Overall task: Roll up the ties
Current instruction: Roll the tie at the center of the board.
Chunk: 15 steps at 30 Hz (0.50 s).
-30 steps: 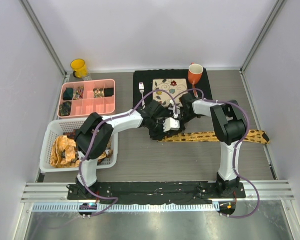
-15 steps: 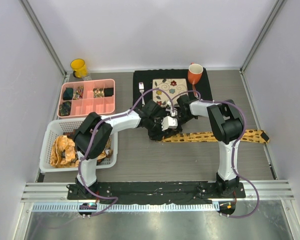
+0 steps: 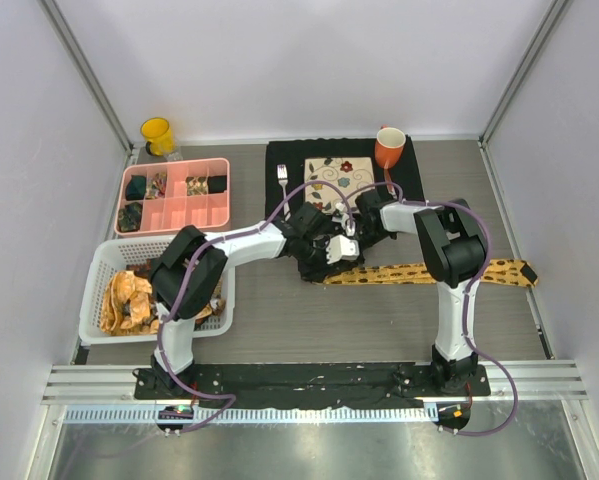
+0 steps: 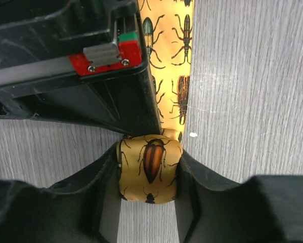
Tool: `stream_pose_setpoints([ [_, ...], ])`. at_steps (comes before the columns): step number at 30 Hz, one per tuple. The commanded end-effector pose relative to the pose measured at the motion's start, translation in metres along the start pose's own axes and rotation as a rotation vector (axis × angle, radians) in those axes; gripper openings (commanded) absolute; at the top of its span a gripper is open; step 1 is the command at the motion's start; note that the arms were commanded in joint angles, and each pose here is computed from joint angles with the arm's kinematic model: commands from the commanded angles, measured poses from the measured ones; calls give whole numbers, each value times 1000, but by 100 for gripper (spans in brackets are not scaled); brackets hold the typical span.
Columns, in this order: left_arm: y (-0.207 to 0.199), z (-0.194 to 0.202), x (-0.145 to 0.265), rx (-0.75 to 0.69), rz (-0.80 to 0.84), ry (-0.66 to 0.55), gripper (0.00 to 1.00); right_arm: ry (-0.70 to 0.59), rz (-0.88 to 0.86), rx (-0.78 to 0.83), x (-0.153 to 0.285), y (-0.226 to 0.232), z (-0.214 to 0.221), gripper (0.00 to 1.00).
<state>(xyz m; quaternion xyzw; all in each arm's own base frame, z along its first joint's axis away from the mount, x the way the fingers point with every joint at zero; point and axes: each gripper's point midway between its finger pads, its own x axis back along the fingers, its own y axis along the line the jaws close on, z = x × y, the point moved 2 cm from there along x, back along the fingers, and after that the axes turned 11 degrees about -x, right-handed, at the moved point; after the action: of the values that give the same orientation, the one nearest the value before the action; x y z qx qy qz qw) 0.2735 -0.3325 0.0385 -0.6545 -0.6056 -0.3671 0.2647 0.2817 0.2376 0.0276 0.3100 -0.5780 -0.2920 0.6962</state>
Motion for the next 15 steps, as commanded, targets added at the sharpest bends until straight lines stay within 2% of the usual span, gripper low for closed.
stream_pose_setpoints([
  [1,-15,20,-18,18,50,90,37,-53,59,45,-4,-15,-11,1],
  [2,-16,23,-18,2,54,104,32,-56,60,52,-2,-14,-12,1],
  [5,-22,34,-15,-19,69,153,26,-81,64,58,17,-13,-16,2],
  [7,-25,40,-13,-26,78,177,25,-84,51,47,29,-9,-16,6],
  [13,-29,40,-14,-39,93,197,24,-89,8,58,47,6,-9,10],
  [15,-28,41,-13,-39,89,202,24,-93,0,66,52,9,-6,15],
])
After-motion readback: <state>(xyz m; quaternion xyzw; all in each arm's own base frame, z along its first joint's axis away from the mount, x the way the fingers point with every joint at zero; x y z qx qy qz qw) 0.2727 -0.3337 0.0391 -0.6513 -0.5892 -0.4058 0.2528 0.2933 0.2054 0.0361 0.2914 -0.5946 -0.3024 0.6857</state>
